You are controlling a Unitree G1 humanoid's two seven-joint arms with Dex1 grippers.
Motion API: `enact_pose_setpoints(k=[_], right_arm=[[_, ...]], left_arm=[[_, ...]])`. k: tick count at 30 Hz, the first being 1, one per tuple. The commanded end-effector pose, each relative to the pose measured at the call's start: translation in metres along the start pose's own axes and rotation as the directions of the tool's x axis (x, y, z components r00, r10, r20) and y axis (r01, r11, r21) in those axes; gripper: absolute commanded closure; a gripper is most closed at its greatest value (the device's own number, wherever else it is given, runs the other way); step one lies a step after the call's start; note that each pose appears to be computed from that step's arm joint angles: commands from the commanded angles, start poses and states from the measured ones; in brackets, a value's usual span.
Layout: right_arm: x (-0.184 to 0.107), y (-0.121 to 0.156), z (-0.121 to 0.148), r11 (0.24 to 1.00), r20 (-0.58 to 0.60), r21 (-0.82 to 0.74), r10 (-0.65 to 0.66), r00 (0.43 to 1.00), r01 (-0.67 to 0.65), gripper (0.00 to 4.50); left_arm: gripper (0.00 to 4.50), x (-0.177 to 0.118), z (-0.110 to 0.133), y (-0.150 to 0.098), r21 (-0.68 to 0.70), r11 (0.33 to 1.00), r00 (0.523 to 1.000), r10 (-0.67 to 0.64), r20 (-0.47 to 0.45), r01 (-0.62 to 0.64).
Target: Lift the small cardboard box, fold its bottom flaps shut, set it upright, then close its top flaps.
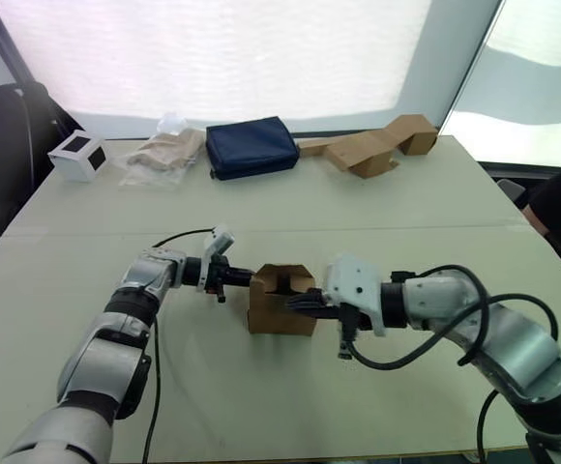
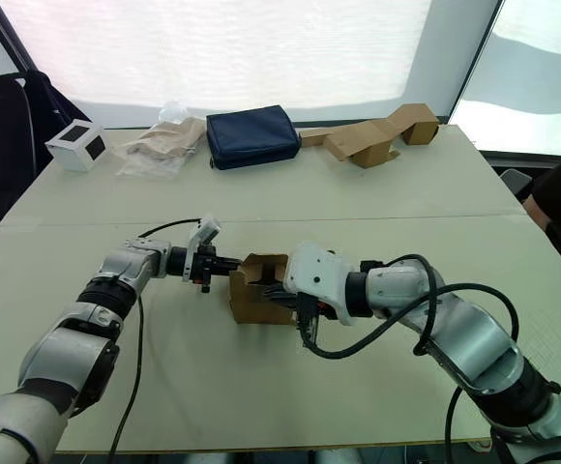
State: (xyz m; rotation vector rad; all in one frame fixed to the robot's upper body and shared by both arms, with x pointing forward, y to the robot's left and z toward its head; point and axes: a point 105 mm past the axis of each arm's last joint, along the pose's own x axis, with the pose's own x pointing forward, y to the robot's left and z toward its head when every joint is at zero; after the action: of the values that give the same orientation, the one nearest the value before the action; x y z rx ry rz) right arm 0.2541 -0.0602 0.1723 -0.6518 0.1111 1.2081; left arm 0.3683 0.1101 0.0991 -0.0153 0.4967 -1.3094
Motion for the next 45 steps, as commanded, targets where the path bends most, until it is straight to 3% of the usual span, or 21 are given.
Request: enact_pose_setpoints(k=[1, 25, 29, 33, 35, 38, 41, 45], right_arm=[[0.001, -0.004, 0.005, 0.998, 0.007, -0.062, -0.022, 1.000, 0.023, 4.50], [0.027, -0.009, -0.007, 1.000, 0.052, 0.002, 0.006, 0.999, -0.006, 4.50], [0.029, -0.008, -0.008, 1.000, 0.062, 0.026, 0.004, 0.998, -0.006, 4.50], [0.029, -0.008, -0.011, 0.999, 0.061, 0.040, -0.004, 0.998, 0.001, 4.50], [0.029, -0.010, -0.012, 0.999, 0.064, 0.048, -0.011, 0.998, 0.008, 4.50], [0.029, -0.012, -0.012, 0.998, 0.074, 0.061, -0.023, 0.997, 0.018, 4.50], [0.030, -0.013, -0.011, 0.998, 0.082, 0.066, -0.026, 0.996, 0.021, 4.50], [0.031, -0.013, -0.011, 0.997, 0.088, 0.072, -0.031, 0.996, 0.024, 4.50]], left_arm=[[4.41, -0.002, 0.016, -0.009, 0.044, 0.997, 0.998, -0.058, 0.017, 0.058], [4.41, -0.007, 0.008, -0.012, 0.021, 0.998, 0.998, -0.052, 0.021, 0.052], [4.41, -0.015, 0.009, -0.004, 0.029, 0.999, 0.999, 0.021, 0.039, -0.022], [4.41, -0.040, 0.027, 0.004, 0.031, 0.991, 0.983, 0.126, 0.136, -0.131], [4.41, -0.051, 0.039, -0.004, 0.052, 0.990, 0.978, 0.124, 0.171, -0.134], [4.41, -0.056, 0.051, -0.040, 0.073, 0.996, 0.978, 0.038, 0.204, -0.054], [4.41, -0.054, 0.041, -0.073, 0.083, 0.996, 0.987, -0.026, 0.160, 0.013], [4.41, -0.051, 0.027, -0.096, 0.070, 0.997, 0.992, -0.040, 0.123, 0.032]])
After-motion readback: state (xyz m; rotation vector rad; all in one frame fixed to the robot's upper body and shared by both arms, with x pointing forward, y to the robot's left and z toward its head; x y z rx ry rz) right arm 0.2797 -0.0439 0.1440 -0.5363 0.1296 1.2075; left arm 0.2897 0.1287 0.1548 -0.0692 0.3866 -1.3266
